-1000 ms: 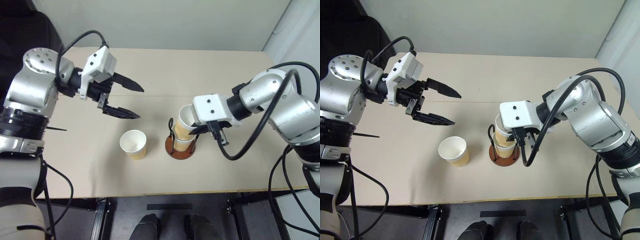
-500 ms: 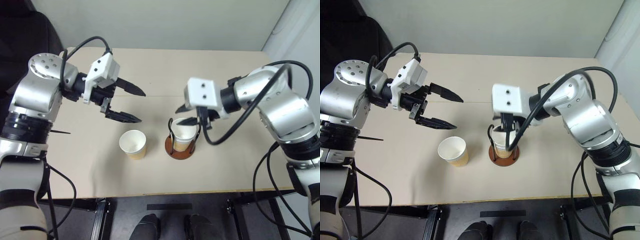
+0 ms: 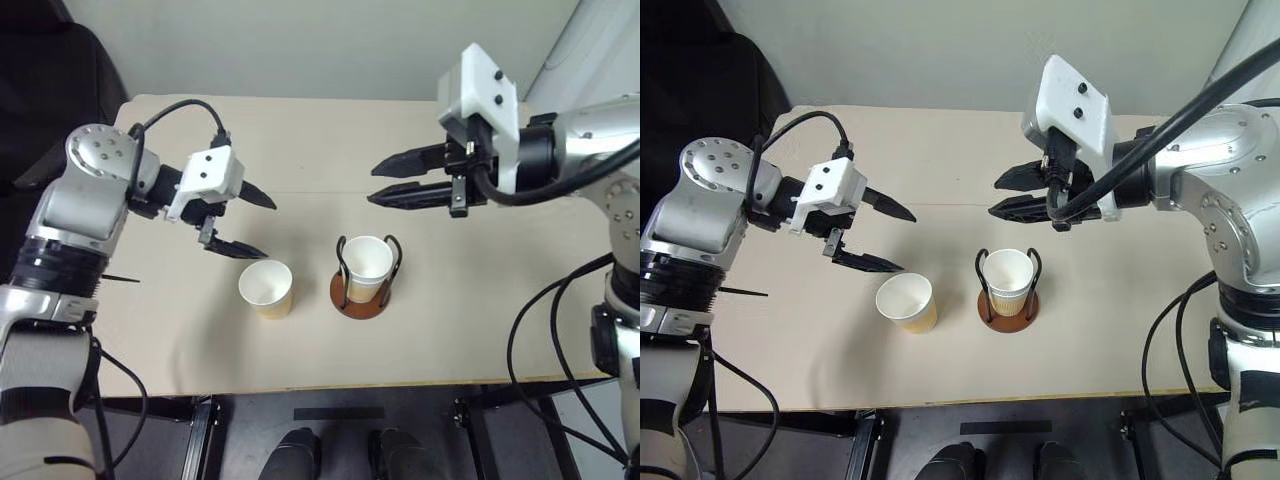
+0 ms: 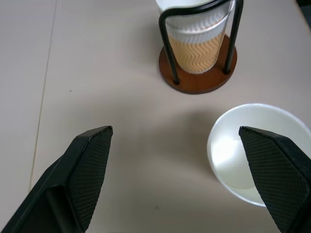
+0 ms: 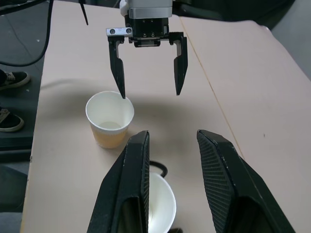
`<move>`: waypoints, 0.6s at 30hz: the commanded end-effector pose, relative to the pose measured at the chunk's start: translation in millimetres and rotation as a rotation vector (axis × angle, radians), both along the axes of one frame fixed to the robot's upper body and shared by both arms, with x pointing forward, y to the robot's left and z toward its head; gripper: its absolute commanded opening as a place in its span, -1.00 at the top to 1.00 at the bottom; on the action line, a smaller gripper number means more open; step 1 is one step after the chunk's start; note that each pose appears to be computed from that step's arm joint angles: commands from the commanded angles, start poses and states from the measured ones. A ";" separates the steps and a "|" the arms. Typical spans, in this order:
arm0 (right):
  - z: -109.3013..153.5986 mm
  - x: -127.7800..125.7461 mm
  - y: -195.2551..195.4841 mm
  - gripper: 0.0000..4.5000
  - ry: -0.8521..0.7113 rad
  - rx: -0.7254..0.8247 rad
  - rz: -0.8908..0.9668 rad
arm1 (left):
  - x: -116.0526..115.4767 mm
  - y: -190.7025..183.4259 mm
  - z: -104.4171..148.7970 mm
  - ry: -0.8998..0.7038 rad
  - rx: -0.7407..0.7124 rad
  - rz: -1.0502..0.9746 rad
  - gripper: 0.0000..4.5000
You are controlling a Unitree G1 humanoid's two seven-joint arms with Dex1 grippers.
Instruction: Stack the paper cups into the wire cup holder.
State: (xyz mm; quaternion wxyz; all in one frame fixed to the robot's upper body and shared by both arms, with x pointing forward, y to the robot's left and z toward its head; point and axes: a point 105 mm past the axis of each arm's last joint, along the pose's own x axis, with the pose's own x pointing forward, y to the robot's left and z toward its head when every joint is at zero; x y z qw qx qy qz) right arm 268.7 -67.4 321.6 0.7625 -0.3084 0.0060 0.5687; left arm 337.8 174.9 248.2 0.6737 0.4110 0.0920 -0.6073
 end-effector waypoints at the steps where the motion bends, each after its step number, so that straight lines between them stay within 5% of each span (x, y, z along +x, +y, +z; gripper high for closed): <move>1: 4.9 -10.7 -5.6 0.35 -0.027 0.005 -0.005 | -1.9 0.5 -0.6 -0.011 0.027 -0.037 -1.00; 18: -9.0 -18.0 -25.8 0.35 0.034 -0.011 -0.094 | -3.9 -0.8 -22.6 0.066 0.072 -0.061 -1.00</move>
